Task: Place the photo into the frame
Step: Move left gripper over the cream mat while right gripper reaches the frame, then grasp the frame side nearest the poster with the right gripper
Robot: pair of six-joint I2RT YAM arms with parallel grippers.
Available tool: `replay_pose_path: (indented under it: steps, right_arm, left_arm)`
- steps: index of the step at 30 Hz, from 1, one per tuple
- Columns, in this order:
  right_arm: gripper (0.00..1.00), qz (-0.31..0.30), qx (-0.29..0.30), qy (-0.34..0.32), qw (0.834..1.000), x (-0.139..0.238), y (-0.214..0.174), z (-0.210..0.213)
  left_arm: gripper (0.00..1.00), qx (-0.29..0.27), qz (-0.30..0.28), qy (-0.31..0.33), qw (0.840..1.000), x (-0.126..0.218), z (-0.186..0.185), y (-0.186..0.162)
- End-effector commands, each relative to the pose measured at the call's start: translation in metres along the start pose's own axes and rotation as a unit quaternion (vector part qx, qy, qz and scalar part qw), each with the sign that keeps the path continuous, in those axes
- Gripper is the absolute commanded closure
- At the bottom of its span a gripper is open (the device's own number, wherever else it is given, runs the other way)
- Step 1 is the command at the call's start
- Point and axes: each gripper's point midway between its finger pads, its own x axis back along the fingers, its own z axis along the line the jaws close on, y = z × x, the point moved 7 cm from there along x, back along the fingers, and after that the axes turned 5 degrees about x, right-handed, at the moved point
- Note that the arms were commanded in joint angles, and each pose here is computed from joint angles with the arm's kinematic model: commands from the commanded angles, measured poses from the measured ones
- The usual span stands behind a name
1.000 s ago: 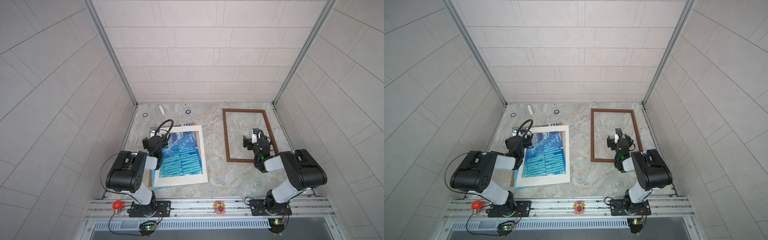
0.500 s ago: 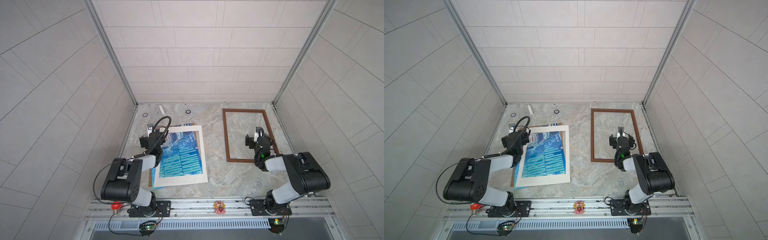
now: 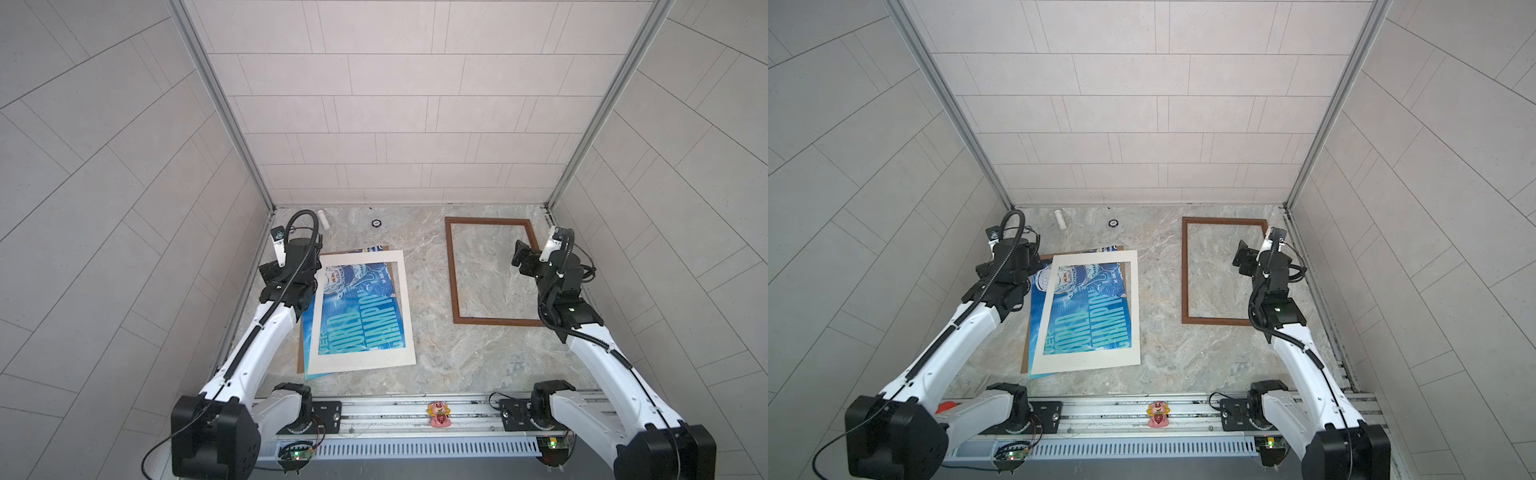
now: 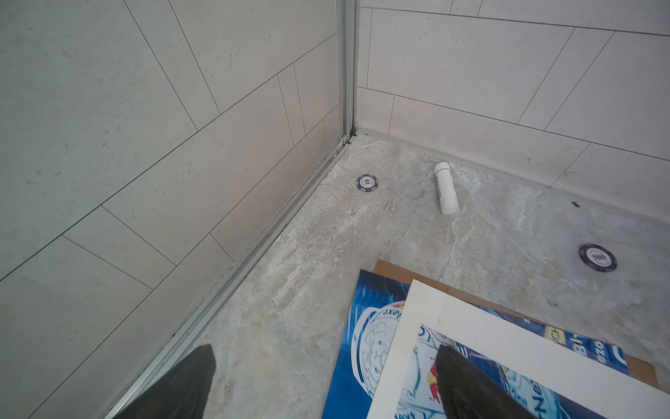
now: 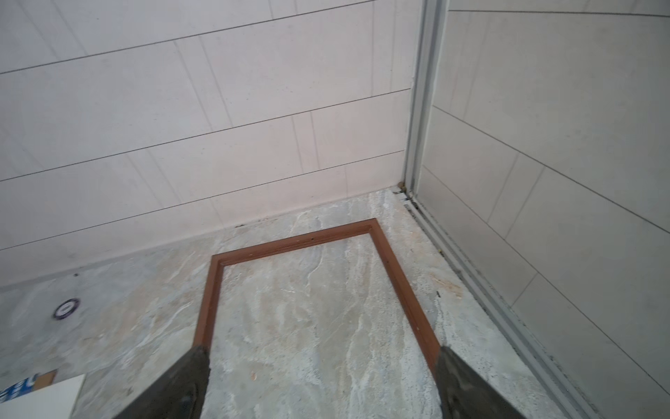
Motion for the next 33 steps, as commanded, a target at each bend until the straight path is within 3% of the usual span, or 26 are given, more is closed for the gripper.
replay_pose_path:
  steps: [1,5,11,18,27,33]
  right_arm:
    - [0.14,0.145,-0.025,0.107,0.983,0.025,-0.027,0.023]
    - [0.18,0.223,-0.003,0.179,0.958,0.05,-0.048,0.046]
    - [0.18,0.283,0.042,0.207,0.936,0.065,-0.077,0.071]
    - [0.22,0.317,0.105,0.167,0.928,0.033,-0.101,0.093]
    - [0.3,0.37,0.164,0.124,0.906,-0.006,-0.144,0.129]
    - [0.35,0.422,0.179,0.115,0.881,-0.033,-0.162,0.148]
  left_arm:
    - [0.02,-0.011,0.117,0.007,0.993,0.022,0.013,-0.032]
    - [0.12,-0.008,0.2,-0.06,0.978,0.034,0.002,-0.056]
    - [0.18,-0.062,0.281,-0.125,0.95,0.052,-0.024,-0.099]
    - [0.22,-0.106,0.305,-0.17,0.931,0.07,-0.049,-0.122]
    - [0.24,-0.112,0.294,-0.2,0.928,0.075,-0.052,-0.133]
    - [0.23,-0.103,0.296,-0.208,0.927,0.073,-0.051,-0.14]
